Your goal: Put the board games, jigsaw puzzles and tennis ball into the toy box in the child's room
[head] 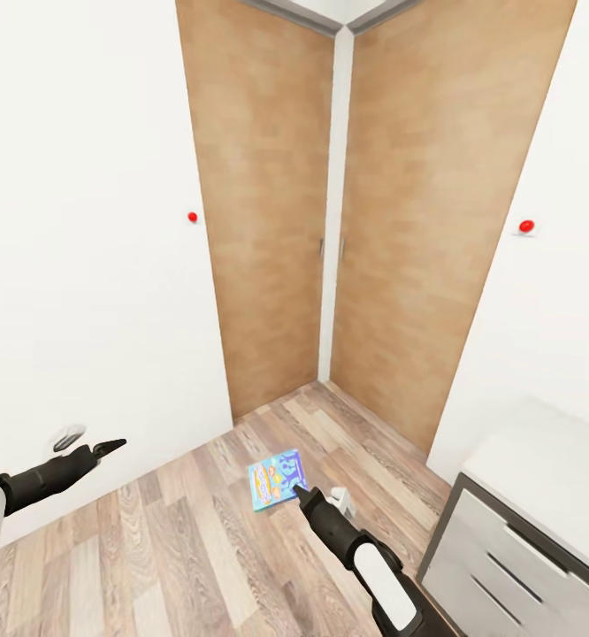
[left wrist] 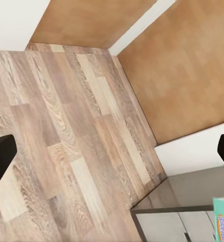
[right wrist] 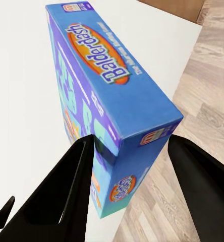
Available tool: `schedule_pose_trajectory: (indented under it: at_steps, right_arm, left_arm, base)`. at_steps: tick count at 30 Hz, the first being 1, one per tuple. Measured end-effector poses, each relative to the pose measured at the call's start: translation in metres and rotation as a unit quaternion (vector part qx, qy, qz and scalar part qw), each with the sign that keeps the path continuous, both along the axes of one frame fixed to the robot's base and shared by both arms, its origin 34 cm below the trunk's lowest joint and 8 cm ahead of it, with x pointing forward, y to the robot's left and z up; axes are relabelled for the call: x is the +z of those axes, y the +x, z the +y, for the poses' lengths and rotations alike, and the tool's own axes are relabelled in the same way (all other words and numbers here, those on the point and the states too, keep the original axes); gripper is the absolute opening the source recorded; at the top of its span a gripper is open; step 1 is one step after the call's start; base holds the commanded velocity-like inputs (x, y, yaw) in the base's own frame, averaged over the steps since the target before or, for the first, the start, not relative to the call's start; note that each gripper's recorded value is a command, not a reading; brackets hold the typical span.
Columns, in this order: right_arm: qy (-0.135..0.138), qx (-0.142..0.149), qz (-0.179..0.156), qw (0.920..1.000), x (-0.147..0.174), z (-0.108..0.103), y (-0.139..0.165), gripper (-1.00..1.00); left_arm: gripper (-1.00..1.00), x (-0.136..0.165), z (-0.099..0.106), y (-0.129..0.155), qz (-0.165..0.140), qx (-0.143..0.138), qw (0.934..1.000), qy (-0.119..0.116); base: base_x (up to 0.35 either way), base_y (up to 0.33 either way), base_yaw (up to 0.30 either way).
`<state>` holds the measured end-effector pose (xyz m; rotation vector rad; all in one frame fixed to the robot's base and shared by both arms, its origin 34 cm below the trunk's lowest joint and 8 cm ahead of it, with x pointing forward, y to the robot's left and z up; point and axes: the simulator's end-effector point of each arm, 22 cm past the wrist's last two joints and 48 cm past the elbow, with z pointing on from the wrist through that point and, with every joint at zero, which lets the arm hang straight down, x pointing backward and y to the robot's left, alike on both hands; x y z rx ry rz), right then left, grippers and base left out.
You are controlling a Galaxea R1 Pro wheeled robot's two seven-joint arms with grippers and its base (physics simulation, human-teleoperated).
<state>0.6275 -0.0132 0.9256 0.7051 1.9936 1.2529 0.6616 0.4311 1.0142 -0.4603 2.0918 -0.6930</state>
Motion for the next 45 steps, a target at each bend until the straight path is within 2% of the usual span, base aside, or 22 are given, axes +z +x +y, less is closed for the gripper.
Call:
schedule_pose_trajectory:
  at_steps: [29,45]
  right_arm:
    - [0.0,-0.001,0.013,0.9999,-0.014,0.0,-0.002,-1.0]
    - [0.0,-0.001,0.013,0.9999,-0.015,-0.001,-0.002,-1.0]
  left_arm:
    - [1.0,-0.015,-0.001,0.0,0.014,-0.002,0.9999,-0.001]
    - [1.0,-0.017,0.0,0.0,0.015,-0.002,0.9999,0.0]
  base:
    - [0.0,0.0,-0.173]
    - [0.0,0.0,-0.012]
